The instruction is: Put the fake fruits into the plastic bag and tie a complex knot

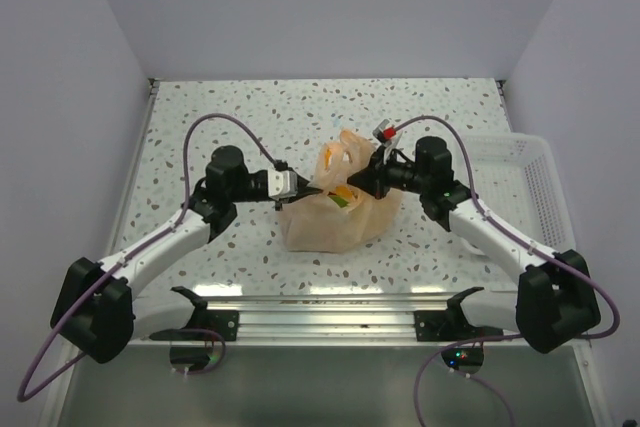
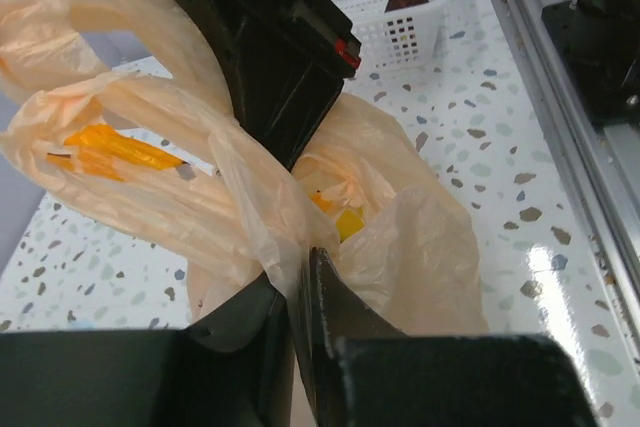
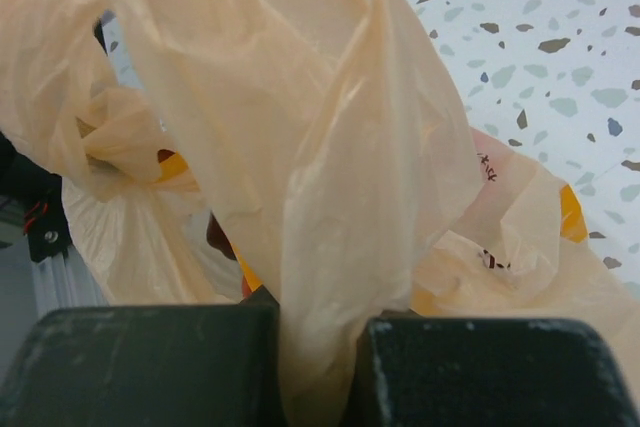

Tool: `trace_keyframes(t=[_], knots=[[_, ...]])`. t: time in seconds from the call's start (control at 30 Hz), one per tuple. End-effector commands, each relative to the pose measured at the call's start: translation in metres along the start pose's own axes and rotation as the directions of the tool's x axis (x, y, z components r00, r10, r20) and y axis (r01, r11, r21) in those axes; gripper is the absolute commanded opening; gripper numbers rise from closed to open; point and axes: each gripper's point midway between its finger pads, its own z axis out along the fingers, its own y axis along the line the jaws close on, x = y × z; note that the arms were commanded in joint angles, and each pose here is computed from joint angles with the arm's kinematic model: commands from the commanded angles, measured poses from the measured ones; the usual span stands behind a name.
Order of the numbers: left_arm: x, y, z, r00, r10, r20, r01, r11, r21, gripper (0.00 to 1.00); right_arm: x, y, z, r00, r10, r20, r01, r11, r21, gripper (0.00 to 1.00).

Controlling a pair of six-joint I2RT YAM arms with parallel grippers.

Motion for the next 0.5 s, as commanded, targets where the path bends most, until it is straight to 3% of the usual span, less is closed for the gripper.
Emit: trace_keyframes(t=[0.0,0.03,0.07,0.1,0.17,0.27,0.47], knots=[[-0.001,-0.003,0.001,0.982,0.189,0.008,-0.189,0.981,0.048,0.17,-0.007,0.010,-0.001,1.000,-0.004,-0.002,0.004,0.999,-0.048,0.00],[-0.001,0.003,0.001,0.984,0.178,-0.001,-0.177,0.984,0.027,0.25,-0.005,0.011,-0.002,1.000,-0.004,-0.004,0.004,0.998,-0.056,0.00],[-0.004,0.013,0.001,0.992,0.124,-0.005,-0.124,0.992,-0.039,0.41,-0.007,0.016,-0.003,1.000,-0.012,0.008,0.012,0.997,-0.074,0.00],[-0.004,0.019,0.002,0.997,0.078,-0.005,-0.078,0.994,-0.072,0.48,-0.008,0.017,-0.004,1.000,-0.015,0.013,0.016,0.997,-0.079,0.00],[-0.006,0.029,0.004,0.999,-0.033,-0.004,0.032,0.991,-0.133,0.53,-0.003,0.019,-0.004,1.000,-0.017,0.012,0.018,0.996,-0.090,0.00],[-0.003,0.037,0.007,0.990,-0.141,-0.016,0.136,0.977,-0.163,0.69,-0.002,0.018,-0.005,1.000,-0.014,0.019,0.016,0.996,-0.086,0.00],[0.002,0.043,0.016,0.963,-0.268,-0.020,0.261,0.950,-0.168,0.79,-0.001,0.016,-0.005,1.000,-0.011,0.027,0.013,0.997,-0.070,0.00]])
